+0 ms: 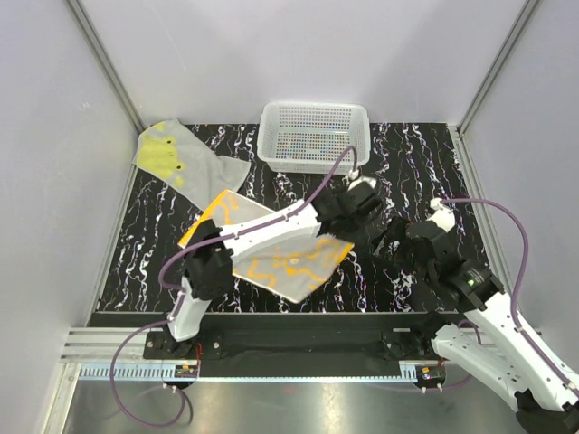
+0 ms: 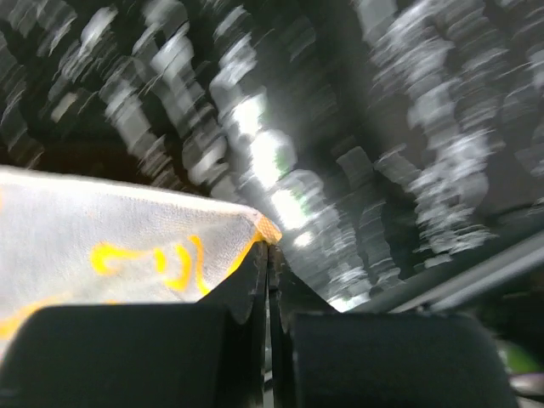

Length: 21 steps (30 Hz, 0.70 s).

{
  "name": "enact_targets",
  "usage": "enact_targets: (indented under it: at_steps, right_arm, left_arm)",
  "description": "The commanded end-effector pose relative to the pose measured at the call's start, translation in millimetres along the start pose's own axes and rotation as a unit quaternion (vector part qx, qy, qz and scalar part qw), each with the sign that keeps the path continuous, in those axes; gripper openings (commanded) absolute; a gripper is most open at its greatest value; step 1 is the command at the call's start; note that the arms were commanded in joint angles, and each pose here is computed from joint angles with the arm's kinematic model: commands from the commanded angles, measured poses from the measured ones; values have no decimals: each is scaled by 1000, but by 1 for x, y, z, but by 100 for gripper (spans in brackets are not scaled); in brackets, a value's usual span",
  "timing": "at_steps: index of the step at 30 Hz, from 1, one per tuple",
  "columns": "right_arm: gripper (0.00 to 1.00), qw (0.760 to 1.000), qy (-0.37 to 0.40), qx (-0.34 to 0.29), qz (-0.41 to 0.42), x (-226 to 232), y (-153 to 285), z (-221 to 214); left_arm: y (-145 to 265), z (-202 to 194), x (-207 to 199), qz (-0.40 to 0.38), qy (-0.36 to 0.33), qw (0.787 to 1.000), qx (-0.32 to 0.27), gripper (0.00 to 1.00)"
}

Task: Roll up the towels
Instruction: Move the towel to the center of the board

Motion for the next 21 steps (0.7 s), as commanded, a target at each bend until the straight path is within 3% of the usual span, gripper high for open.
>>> enact_targets:
  at_steps: [1,5,7,9,10,13,14,15,16,17,18,19,20,21]
  right_arm:
    - [100,997,-38,-64,-20,-4,14,18]
    - [100,996,-43,-73,-33,-5,11,20]
    - [100,995,-41,-74,-46,-5,5,19]
    - [100,995,-39,-68,-59,-4,-2,17]
    - [100,996,-39,-65,-47,3,-6,17]
    - [100,998,-22,-31,-43,12,-21,8]
    - [100,999,-17,-19,-41,13,-25,4]
    - [100,999,-13,0,-46,14,-31,-2]
    - [100,999,-14,7,-46,14,-36,-6]
    - [100,999,-17,16,-45,14,-40,-10]
    - [100,998,-24,38,-43,15,-45,-18]
    - [100,997,-32,49,-42,13,-52,-25]
    - [100,997,-40,61,-38,13,-56,-30]
    - [100,994,-52,92,-34,15,-62,-41]
  left_arm:
    - [11,67,-14,-94,29,992,-75,0]
    - [-36,92,-3,-116,62,989,-63,3]
    - [-45,109,9,-153,91,982,-69,15]
    - [-61,120,22,-188,114,973,-77,36]
    - [-65,121,28,-185,118,973,-78,68]
    - [-64,110,58,-142,112,981,-72,85]
    - [-59,108,68,-129,108,982,-84,97]
    - [-26,117,83,-112,112,980,-121,98]
    - [-31,92,97,-86,115,985,-98,99]
    - [8,97,108,-75,110,981,-139,99]
    - [19,90,128,-29,118,981,-150,99]
    - [15,61,141,2,121,985,-124,99]
    - [47,55,152,20,123,981,-151,99]
    - [53,43,170,56,134,977,-153,99]
Point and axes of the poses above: each gripper's point midway between its finger pads, its own y axis back along the fingers, its own x axis along the line the jaws close on, z = x × y, the point moved 7 cm from there along y, back along the fingers, and after that the axes turned 13 degrees about -y, right-handed, at the moved point
